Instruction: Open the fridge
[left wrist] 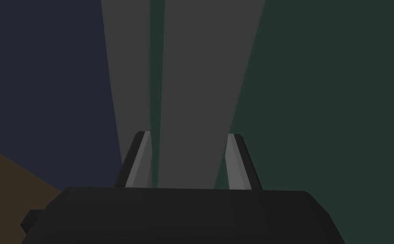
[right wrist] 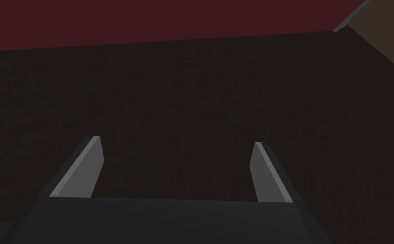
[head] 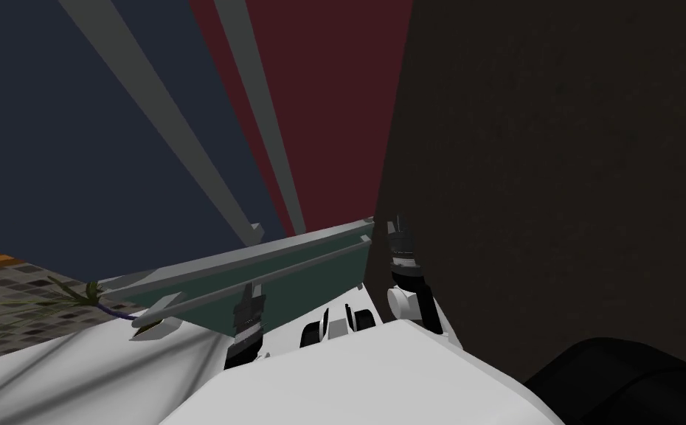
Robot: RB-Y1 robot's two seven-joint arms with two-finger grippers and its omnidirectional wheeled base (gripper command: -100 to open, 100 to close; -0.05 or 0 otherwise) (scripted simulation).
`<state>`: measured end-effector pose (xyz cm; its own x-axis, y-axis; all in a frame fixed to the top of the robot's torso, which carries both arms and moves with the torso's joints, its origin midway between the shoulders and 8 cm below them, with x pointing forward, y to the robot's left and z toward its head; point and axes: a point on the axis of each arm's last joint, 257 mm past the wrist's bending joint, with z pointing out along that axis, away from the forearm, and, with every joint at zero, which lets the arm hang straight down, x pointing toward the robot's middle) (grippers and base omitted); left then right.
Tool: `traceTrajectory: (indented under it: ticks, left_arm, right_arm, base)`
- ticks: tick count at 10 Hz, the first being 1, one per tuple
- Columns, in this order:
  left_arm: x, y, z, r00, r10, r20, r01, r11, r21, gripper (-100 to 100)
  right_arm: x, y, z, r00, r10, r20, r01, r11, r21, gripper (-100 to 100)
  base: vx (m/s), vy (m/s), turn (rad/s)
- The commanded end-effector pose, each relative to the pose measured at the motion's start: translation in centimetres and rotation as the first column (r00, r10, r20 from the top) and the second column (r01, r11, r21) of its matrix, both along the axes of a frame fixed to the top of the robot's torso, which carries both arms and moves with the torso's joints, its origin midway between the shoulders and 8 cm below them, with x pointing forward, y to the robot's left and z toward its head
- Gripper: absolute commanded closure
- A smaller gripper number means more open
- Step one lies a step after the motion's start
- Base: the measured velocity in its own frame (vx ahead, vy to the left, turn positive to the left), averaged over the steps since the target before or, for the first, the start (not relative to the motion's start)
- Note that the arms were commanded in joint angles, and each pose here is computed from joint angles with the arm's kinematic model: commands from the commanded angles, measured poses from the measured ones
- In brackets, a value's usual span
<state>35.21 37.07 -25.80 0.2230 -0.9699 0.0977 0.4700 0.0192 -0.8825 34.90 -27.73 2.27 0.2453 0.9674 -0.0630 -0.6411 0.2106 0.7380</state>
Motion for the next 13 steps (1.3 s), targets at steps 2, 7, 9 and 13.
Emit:
traceTrajectory:
  ticks: [2,7,9,13]
  left_arm:
    - [-2.6,-0.2,-0.5,0.9988,-0.05,-0.001,0.05,0.9988,-0.004,100]
    - [-0.9,1.0,1.1,0.9982,-0.06,0.003,0.06,0.9982,-0.004,100]
    - [-0.4,1.3,1.8,0.9975,-0.071,0.002,0.071,0.9974,-0.006,100]
    - [2.2,-2.3,0.0,0.9914,-0.129,-0.024,0.128,0.9913,-0.029,100]
  right_arm:
    - [0.0,0.0,0.0,1.0,0.0,0.0,0.0,1.0,0.0,0]
    - [0.0,0.0,0.0,1.0,0.0,0.0,0.0,1.0,0.0,0]
    - [0.0,0.0,0.0,1.0,0.0,0.0,0.0,1.0,0.0,0]
    - [0.0,0.0,0.0,1.0,0.0,0.0,0.0,1.0,0.0,0]
  base:
    - [0.069,-0.053,0.119]
    - [-0.101,-0.043,0.019]
    - [-0.153,-0.058,0.011]
    - [-0.073,0.01,0.195]
